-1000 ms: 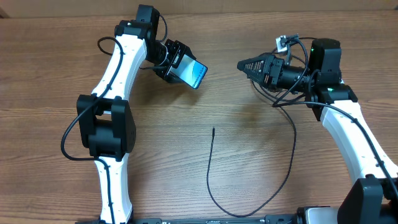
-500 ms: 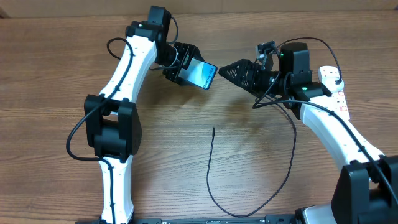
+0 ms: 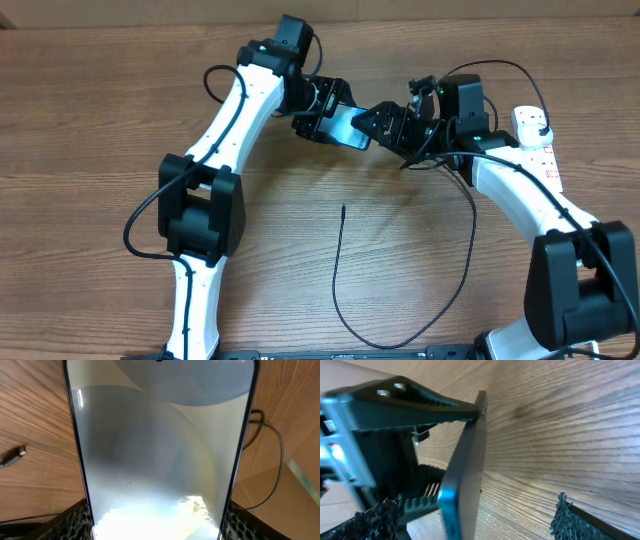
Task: Plug charger to phone and switch on socket
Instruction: 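Bring the right gripper against the phone's bottom edge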
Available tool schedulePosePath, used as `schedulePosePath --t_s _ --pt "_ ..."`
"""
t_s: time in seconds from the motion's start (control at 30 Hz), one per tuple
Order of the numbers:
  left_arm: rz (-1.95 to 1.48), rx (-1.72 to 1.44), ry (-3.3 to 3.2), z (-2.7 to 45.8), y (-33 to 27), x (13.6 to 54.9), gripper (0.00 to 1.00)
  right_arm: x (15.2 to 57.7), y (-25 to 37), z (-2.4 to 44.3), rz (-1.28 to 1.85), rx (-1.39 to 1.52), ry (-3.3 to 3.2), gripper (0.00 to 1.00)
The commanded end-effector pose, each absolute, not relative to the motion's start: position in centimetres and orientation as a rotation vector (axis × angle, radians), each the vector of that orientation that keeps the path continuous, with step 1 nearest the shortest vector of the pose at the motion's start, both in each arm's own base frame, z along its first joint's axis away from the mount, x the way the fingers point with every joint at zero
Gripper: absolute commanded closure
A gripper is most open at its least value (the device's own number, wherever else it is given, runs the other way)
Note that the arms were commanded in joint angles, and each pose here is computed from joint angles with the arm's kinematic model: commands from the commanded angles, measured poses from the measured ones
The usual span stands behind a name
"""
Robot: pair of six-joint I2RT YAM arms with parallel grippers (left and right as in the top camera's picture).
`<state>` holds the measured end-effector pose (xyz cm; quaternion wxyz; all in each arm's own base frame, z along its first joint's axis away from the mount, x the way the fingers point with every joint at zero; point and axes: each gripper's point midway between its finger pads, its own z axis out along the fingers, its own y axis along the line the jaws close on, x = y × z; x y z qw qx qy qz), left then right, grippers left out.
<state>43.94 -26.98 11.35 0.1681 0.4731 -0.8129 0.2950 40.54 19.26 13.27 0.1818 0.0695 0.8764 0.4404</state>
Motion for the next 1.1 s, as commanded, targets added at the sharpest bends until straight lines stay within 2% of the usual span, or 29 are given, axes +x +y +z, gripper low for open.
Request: schedulePosePath --t_s 0.0,0.2,0.27,0.4,0.53,0.6,0.77,0.9,1.07 --pt "0.873 1.360 -2.294 12.5 -28.4 44.1 0.96 41.0 19.7 13.5 1.219 0.186 2.473 0.00" --pt "0.875 1.336 -2.296 12.6 -29.9 43.5 0.96 40.7 20.4 13.1 1.205 0.170 2.491 0.00" --pt "0.873 1.324 -2.299 12.7 -30.3 43.2 0.96 40.6 20.6 12.7 1.161 0.173 2.502 0.07" --pt "0.870 1.311 -2.304 12.7 -30.7 42.9 0.96 40.6 21.0 12.1 1.096 0.175 2.516 0.12" --pt "0.869 1.308 -2.305 12.7 -30.8 42.8 0.96 40.7 20.9 12.0 1.070 0.181 2.517 0.23" --pt "0.869 1.307 -2.306 12.7 -30.8 42.8 0.96 40.8 20.9 11.9 1.063 0.183 2.516 0.25" --pt "0.869 1.307 -2.305 12.7 -30.8 42.8 0.96 40.8 20.8 11.9 1.056 0.187 2.516 0.36" --pt "0.869 1.306 -2.306 12.7 -30.8 42.8 0.96 40.8 20.8 11.9 1.056 0.187 2.516 0.39" --pt "0.870 1.307 -2.306 12.7 -30.8 42.9 0.96 40.8 20.8 11.9 1.056 0.186 2.514 0.57"
